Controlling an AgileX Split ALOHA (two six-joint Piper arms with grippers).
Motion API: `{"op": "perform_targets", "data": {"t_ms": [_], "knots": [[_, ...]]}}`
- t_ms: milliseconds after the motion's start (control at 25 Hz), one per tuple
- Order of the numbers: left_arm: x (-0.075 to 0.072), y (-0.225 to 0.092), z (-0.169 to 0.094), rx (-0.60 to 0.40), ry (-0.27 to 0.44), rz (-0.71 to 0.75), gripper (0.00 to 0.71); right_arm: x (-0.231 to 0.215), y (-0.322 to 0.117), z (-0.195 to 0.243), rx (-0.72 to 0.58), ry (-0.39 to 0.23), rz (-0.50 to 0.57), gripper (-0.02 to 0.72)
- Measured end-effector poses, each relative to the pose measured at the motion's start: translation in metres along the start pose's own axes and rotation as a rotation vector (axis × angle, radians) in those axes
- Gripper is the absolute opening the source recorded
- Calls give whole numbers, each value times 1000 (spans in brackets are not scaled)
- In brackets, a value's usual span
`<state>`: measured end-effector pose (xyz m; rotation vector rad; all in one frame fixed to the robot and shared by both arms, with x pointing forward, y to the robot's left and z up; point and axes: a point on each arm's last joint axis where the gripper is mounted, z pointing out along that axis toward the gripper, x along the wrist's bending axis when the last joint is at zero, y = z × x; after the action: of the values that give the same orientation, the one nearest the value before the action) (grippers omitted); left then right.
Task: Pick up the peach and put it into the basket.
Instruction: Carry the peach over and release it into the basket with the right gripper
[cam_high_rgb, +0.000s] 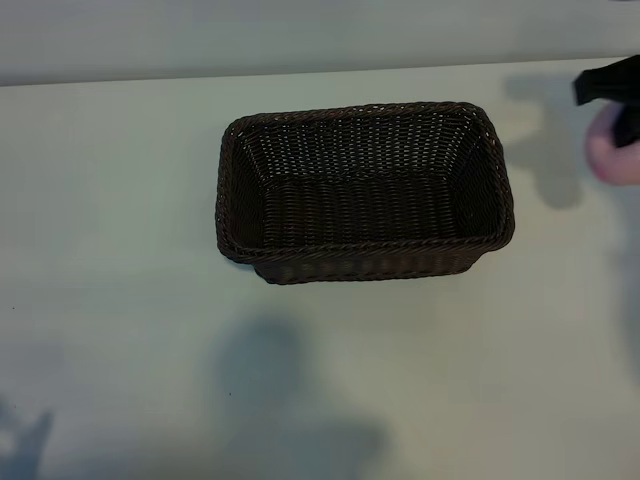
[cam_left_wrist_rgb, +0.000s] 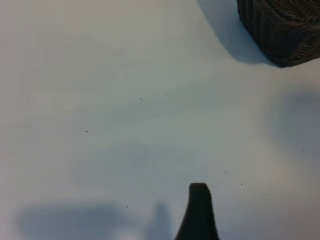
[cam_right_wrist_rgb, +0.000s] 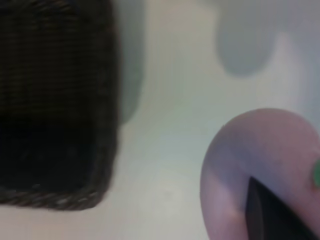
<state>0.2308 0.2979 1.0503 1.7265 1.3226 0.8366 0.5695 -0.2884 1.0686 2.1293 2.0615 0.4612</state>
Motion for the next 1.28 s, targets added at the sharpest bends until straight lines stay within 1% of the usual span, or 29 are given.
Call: {"op": "perform_targets", "data": {"t_ms": [280, 440, 600, 920, 1280], "knots": [[0, 0, 0, 0, 1, 0, 588, 79, -10, 7, -22, 98, -198, 45], [0, 0, 0, 0, 2, 1, 588, 111, -9, 11, -36, 133, -265, 45], [0, 0, 0, 0, 2, 1, 588, 131, 3, 17, -47, 152, -301, 44], [0, 0, 0, 0, 4, 2, 588, 145, 28, 52, -17, 146, -307, 44], [1, 0, 0, 1, 6, 3, 588, 145, 26, 118, 122, 110, -299, 44]]}}
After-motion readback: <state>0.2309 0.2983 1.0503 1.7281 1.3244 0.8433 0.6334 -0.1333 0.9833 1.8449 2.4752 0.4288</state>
